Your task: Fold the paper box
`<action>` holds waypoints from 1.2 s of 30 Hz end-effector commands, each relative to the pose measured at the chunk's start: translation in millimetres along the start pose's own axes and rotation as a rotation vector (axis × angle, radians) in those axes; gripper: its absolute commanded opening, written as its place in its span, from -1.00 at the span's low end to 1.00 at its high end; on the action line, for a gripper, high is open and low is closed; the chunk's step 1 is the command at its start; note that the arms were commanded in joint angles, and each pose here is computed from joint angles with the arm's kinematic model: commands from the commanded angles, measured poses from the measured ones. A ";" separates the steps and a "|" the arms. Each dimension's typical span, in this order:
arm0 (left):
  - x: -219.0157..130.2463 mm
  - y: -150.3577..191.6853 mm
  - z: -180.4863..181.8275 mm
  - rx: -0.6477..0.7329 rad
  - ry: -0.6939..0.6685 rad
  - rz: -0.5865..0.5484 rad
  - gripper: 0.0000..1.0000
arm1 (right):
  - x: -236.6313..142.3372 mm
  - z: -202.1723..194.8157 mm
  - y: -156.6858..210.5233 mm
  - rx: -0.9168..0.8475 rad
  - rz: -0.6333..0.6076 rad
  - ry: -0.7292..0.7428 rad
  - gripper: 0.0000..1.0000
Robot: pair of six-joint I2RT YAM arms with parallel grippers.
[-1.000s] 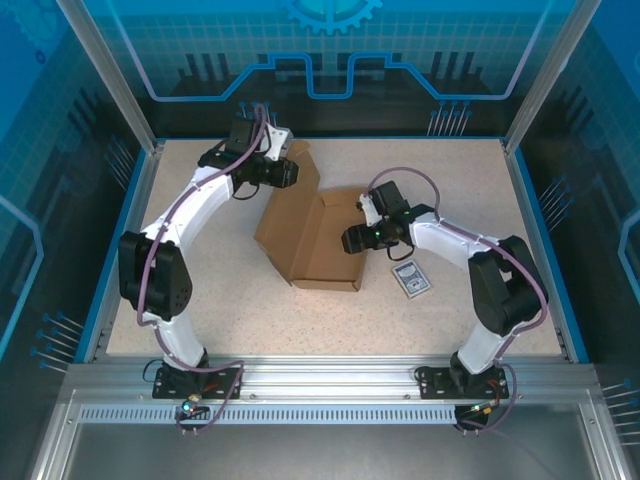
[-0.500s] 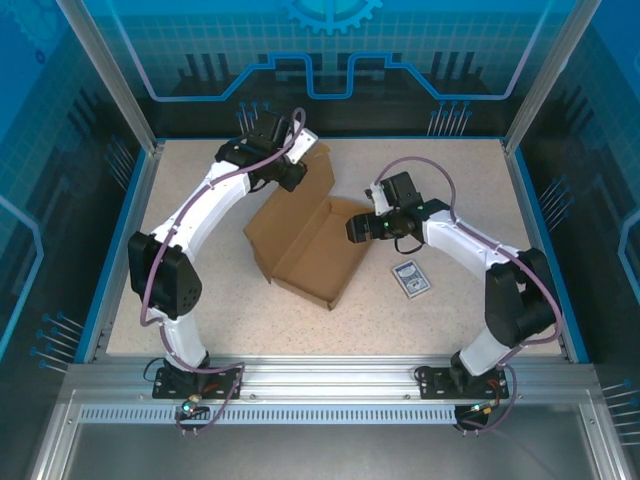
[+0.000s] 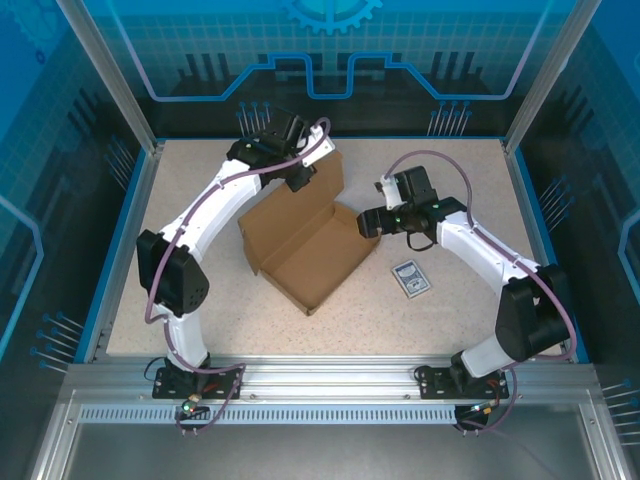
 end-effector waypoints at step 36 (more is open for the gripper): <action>-4.2 -5.0 -0.7 0.018 -0.001 -0.011 -0.61 | 135.4 -6.8 -20.2 -0.533 0.226 -0.056 -0.25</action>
Point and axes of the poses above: each hand's point on the last joint's axis, 136 mm out from that joint toward the fingers, its own x axis out along the fingers, its own z axis along the line the jaws close on, y = z × x, the point moved 6 cm from there along -x, back along the fingers, and after that the axes turned 12 degrees about -x, right-handed, at the moved point
